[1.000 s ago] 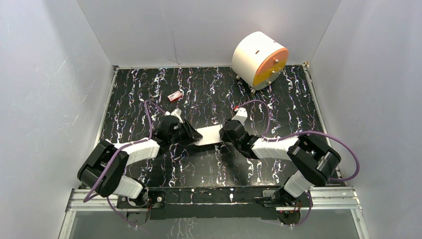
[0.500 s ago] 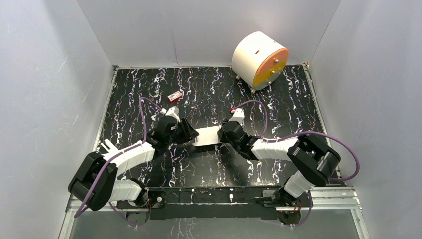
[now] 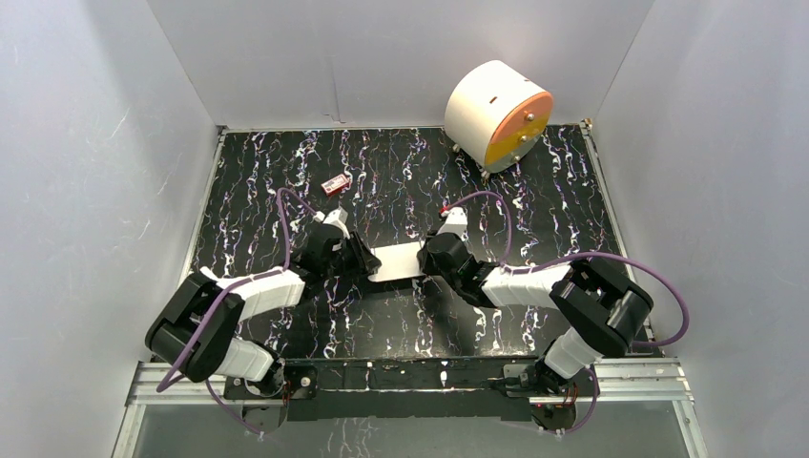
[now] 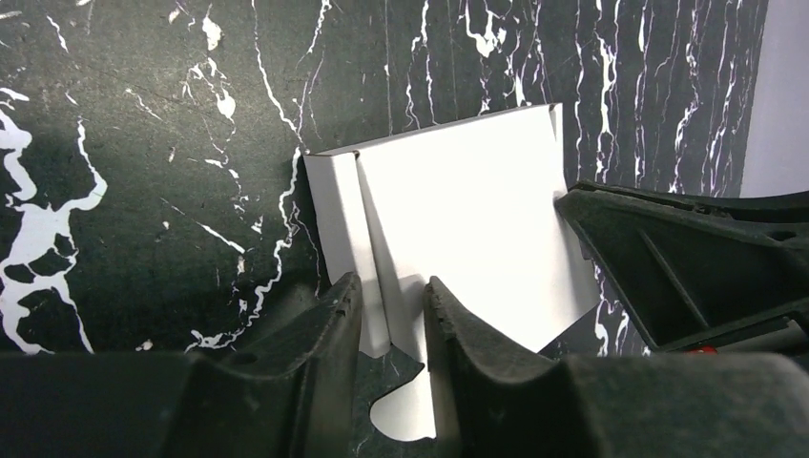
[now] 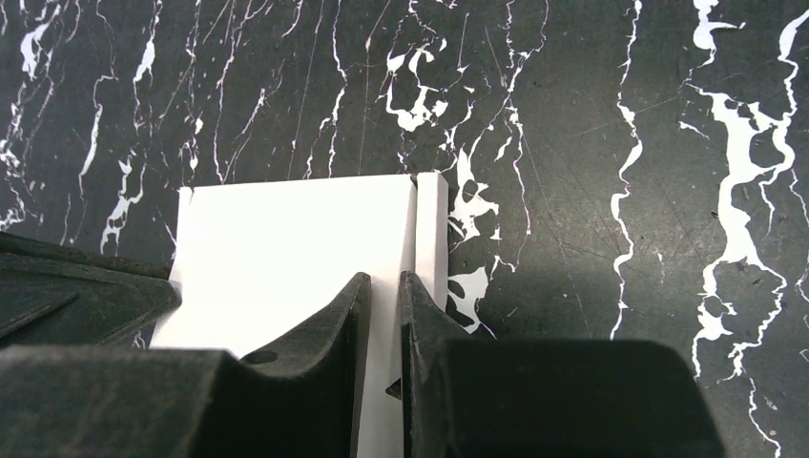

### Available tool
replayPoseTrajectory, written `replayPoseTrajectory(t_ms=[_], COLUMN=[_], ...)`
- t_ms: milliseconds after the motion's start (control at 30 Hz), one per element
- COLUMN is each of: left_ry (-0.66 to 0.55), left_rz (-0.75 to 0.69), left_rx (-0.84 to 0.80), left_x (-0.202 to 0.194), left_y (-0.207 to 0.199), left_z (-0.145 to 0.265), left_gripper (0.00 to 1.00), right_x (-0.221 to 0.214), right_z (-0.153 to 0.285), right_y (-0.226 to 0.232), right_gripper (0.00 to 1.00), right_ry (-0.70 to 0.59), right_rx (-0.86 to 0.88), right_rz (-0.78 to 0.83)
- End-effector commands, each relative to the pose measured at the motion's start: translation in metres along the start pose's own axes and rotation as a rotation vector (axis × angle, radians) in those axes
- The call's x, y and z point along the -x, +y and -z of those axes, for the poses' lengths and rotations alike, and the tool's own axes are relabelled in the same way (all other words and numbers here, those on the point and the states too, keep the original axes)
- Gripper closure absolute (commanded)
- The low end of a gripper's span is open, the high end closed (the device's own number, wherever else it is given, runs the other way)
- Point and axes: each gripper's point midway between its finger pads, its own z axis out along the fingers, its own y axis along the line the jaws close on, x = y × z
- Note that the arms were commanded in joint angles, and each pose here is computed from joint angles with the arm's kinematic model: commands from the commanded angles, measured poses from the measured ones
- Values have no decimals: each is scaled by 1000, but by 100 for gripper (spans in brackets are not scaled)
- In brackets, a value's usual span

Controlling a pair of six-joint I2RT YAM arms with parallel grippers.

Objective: Fold the paper box

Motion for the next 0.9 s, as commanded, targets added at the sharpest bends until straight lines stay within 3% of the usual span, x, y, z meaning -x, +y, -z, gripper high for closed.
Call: replayPoseTrajectory(t_ms=[0,500,867], left_ry=[98,127,136], left_rz=[-34,-87,-95], left_rx=[94,157,154], left_x=[-35,-45,-46], left_y=[36,56,57], left_z=[1,2,0], left_gripper=[75,78,78], right_x=[-7,24,-16], right_z=[7,20,2], right_y=[5,2,-15], right_gripper=[77,65,60], right_ry=[28,-35,87], right_rx=[49,82,70], right_rz=[68,111,97])
